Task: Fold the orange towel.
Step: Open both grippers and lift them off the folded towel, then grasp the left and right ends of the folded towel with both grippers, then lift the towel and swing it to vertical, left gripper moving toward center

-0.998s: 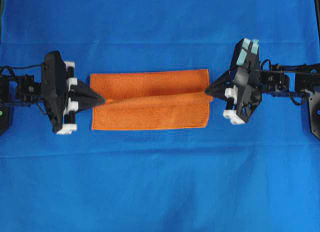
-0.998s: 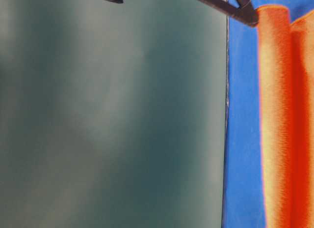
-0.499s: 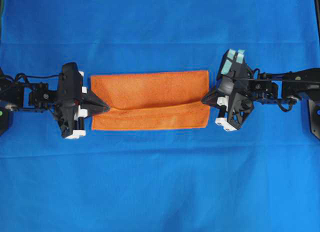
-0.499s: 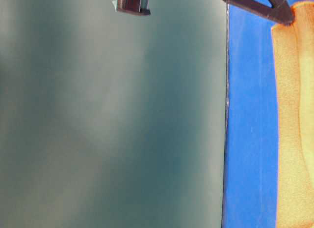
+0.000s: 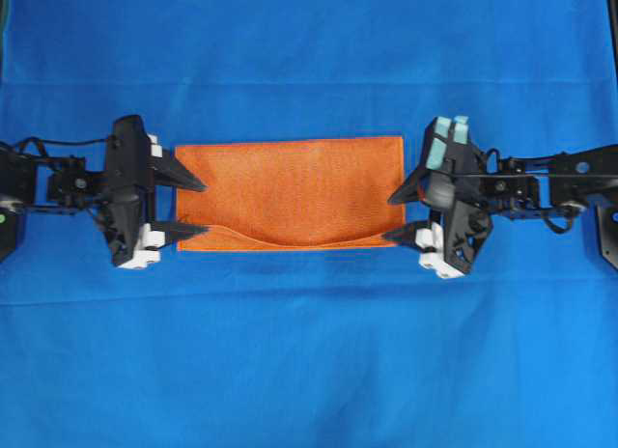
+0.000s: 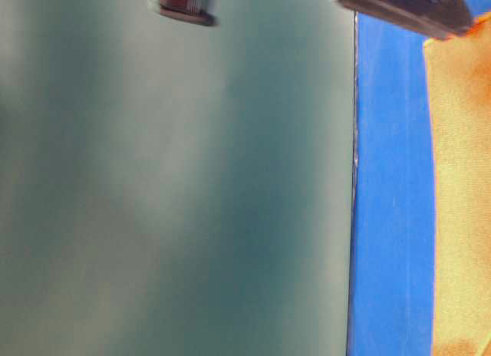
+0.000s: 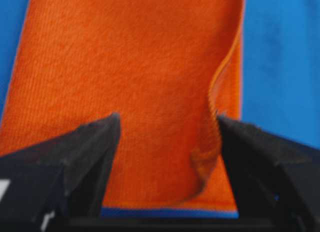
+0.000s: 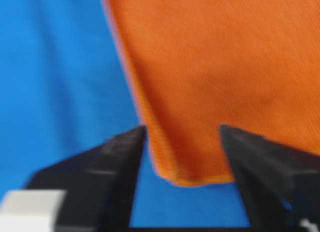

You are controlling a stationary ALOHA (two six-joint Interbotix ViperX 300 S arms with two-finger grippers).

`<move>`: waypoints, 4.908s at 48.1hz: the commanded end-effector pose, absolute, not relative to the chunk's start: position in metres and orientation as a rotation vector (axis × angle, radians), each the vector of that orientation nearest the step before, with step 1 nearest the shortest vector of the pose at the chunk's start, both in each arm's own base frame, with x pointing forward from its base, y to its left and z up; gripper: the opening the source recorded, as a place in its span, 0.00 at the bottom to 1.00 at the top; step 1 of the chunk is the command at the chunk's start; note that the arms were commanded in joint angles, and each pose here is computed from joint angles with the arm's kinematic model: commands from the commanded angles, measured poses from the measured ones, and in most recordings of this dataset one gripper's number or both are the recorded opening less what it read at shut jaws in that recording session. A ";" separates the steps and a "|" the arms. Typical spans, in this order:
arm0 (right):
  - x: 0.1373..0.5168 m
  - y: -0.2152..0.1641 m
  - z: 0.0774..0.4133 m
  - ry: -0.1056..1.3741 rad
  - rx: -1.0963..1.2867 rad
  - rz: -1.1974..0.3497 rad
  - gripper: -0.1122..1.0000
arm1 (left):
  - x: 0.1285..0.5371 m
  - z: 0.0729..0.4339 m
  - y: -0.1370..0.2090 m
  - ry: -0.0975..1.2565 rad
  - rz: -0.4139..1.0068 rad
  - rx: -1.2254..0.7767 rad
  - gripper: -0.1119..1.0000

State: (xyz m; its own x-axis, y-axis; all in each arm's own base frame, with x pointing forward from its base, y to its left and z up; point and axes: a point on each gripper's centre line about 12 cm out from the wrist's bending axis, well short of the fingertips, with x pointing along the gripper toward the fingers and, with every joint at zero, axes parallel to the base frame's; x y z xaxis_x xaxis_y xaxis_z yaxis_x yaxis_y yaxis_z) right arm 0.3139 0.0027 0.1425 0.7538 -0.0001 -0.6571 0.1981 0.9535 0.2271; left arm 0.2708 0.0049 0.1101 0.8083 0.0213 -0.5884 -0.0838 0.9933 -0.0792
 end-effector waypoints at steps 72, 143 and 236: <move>0.319 -0.086 0.089 0.780 0.295 -0.333 0.38 | 0.263 0.074 0.084 0.766 0.316 -0.155 0.33; 0.297 -0.075 0.209 0.583 0.240 -0.292 0.13 | 0.267 0.186 0.047 0.605 0.192 -0.130 0.12; 0.271 -0.200 0.222 0.562 0.137 -0.615 0.13 | 0.539 0.221 -0.090 0.212 -0.181 0.208 0.12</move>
